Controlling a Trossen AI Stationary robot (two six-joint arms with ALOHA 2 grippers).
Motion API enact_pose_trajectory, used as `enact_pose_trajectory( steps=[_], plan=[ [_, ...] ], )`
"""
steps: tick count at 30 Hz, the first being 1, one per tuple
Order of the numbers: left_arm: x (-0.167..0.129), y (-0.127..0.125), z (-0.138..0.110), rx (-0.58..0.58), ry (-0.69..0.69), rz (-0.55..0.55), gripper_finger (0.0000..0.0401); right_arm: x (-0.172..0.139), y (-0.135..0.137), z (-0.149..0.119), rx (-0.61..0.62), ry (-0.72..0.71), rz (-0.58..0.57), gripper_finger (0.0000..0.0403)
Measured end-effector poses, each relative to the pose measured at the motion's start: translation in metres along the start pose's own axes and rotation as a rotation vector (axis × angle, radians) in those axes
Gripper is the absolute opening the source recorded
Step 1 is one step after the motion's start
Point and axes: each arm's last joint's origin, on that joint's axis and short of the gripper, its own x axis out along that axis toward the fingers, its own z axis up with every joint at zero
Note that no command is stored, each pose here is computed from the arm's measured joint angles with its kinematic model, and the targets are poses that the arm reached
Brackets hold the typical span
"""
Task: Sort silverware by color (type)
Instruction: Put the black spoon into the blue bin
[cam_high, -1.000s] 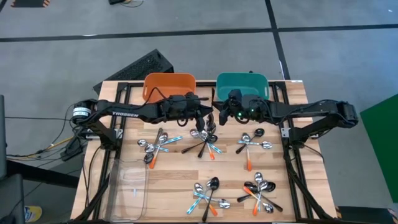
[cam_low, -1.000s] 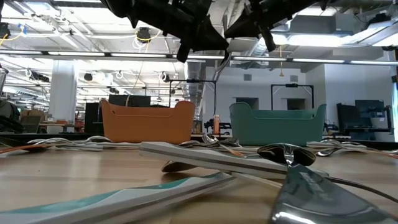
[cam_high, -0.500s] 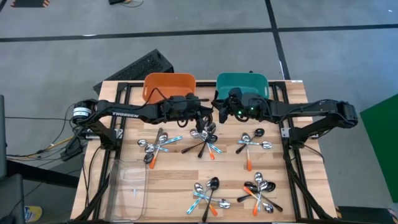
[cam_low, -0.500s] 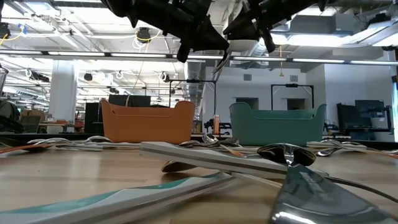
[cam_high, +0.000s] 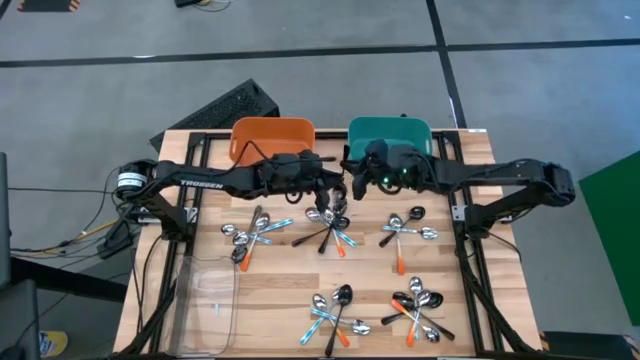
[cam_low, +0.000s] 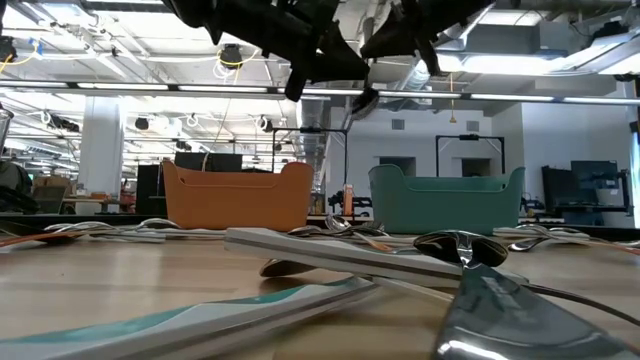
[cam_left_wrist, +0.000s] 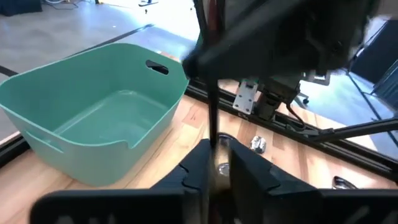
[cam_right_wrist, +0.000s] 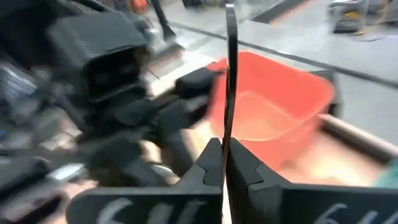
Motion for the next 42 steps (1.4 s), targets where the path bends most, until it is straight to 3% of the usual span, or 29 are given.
enact_pose_trajectory(
  steps=[4, 7, 13, 17, 22, 27, 31, 38, 42],
  plan=[
    [-0.013, 0.000, 0.009, -0.012, 0.004, 0.009, 0.0089, -0.008, -0.014, 0.026, -0.136, 0.059, -0.151, 0.0012],
    [-0.027, 0.003, 0.015, -0.002, 0.021, 0.073, 0.0111, -0.011, -0.029, 0.037, -0.240, 0.106, -0.239, 0.0011],
    [-0.058, 0.007, 0.022, 0.031, 0.076, 0.225, 0.0128, -0.008, -0.081, 0.025, -0.425, 0.300, -0.429, 0.0011],
    [-0.070, 0.008, 0.022, 0.029, 0.115, 0.284, 0.0129, -0.003, -0.107, 0.005, -0.509, 0.406, -0.462, 0.0011],
    [-0.076, 0.006, 0.016, 0.004, 0.161, 0.318, 0.0129, 0.000, -0.131, -0.019, -0.581, 0.507, -0.403, 0.0011],
    [-0.075, 0.006, 0.010, -0.025, 0.206, 0.338, 0.0129, 0.002, -0.141, -0.044, -0.578, 0.569, -0.352, 0.0012],
    [-0.076, 0.007, 0.006, -0.036, 0.241, 0.351, 0.0129, 0.001, -0.144, -0.054, -0.566, 0.590, -0.354, 0.0038],
    [-0.078, 0.007, 0.002, -0.056, 0.280, 0.360, 0.0129, 0.002, -0.145, -0.057, -0.454, 0.570, -0.385, 0.0125],
    [-0.078, 0.004, 0.000, -0.079, 0.287, 0.358, 0.0129, 0.001, -0.145, -0.057, -0.309, 0.542, -0.425, 0.0188]
  ],
)
